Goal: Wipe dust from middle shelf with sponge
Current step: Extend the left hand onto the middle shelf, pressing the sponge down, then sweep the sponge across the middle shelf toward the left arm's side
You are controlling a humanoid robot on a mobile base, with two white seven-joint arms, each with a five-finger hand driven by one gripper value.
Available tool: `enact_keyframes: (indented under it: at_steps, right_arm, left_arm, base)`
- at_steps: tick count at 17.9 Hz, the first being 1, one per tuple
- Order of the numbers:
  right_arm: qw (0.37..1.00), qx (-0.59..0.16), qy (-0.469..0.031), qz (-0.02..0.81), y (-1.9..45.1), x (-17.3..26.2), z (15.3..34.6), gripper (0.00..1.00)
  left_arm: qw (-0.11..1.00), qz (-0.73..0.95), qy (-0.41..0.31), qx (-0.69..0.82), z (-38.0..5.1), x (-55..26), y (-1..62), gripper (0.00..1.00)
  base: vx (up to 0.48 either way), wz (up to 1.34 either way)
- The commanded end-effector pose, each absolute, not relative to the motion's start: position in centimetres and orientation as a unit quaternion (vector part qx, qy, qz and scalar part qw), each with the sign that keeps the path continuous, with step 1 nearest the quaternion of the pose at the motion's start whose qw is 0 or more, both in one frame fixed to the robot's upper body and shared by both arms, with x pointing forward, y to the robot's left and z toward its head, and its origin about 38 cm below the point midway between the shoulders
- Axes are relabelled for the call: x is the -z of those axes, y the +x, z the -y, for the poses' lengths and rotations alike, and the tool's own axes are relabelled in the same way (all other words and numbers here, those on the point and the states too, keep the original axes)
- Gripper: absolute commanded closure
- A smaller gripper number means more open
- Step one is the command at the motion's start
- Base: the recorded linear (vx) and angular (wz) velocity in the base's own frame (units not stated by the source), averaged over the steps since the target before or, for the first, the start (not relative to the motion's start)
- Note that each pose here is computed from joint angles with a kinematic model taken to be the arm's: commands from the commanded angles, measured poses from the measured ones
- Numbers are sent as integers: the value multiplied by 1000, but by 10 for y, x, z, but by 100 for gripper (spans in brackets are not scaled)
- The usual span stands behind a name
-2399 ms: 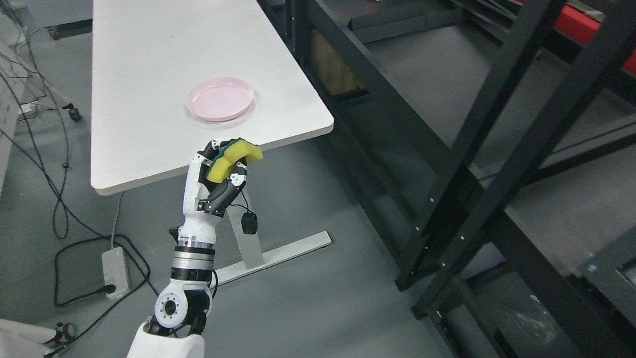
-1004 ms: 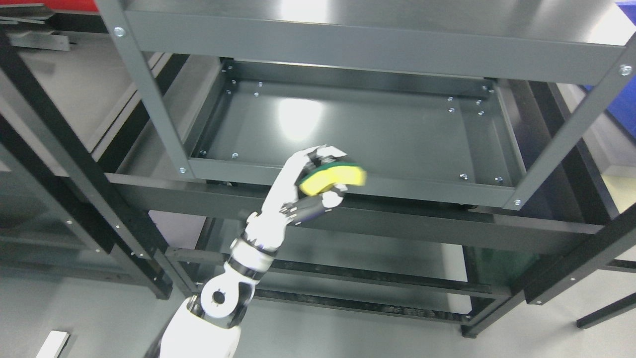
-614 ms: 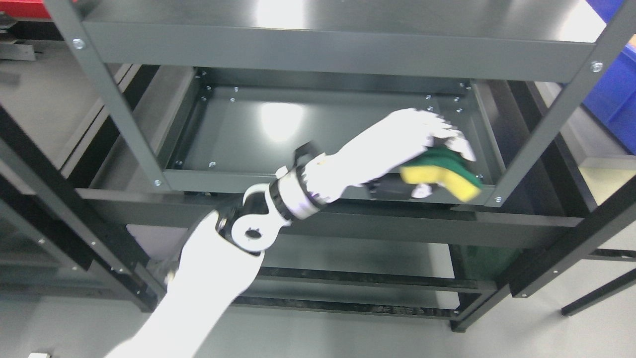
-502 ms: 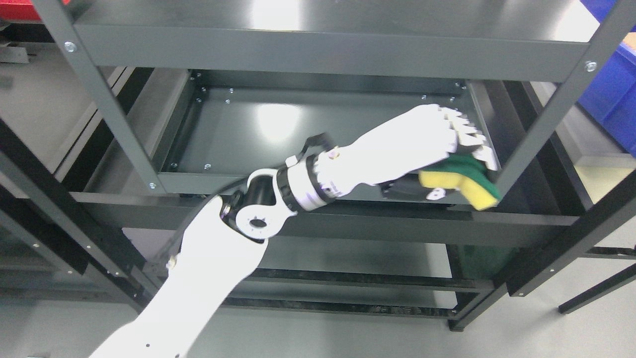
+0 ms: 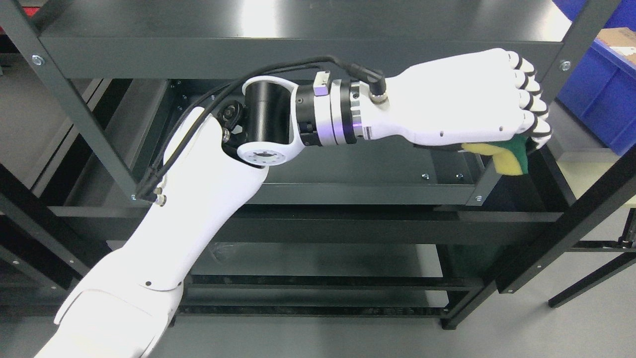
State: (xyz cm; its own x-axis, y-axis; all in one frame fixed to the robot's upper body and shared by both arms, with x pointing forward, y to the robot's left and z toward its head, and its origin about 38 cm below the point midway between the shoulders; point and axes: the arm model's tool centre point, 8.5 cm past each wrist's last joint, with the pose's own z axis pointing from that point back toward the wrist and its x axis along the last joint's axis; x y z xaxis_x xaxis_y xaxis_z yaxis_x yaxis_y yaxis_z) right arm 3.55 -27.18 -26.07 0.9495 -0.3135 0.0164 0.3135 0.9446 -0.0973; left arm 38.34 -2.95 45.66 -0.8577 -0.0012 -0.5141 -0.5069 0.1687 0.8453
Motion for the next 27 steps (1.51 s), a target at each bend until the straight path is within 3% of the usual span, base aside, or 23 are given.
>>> enact_keyframes:
  at_steps: [1, 4, 8, 11, 20, 27]
  right_arm:
    - [985, 160, -59, 10, 41, 260, 284, 0]
    - [986, 159, -59, 10, 41, 260, 284, 0]
    - [986, 159, -59, 10, 41, 260, 284, 0]
    - [985, 160, -59, 10, 41, 260, 284, 0]
    - [985, 160, -59, 10, 41, 260, 284, 0]
    - [985, 160, -59, 10, 41, 260, 284, 0]
  left_arm:
    - [153, -735, -259, -608, -24, -481, 404, 100]
    - [116, -747, -227, -614, -43, -452, 400, 100]
    - [94, -771, -242, -582, -88, -464, 397, 100]
    - [72, -773, -275, -567, -149, -478, 401, 100]
    - [-7, -734, -286, -616, -305, -470, 368, 100]
    - [-148, -722, -354, -575, -449, -467, 317, 100]
  base:
    - [-6, 12]
    - [-8, 13]
    - [0, 0]
    - [0, 0]
    - [0, 0]
    - [0, -3]
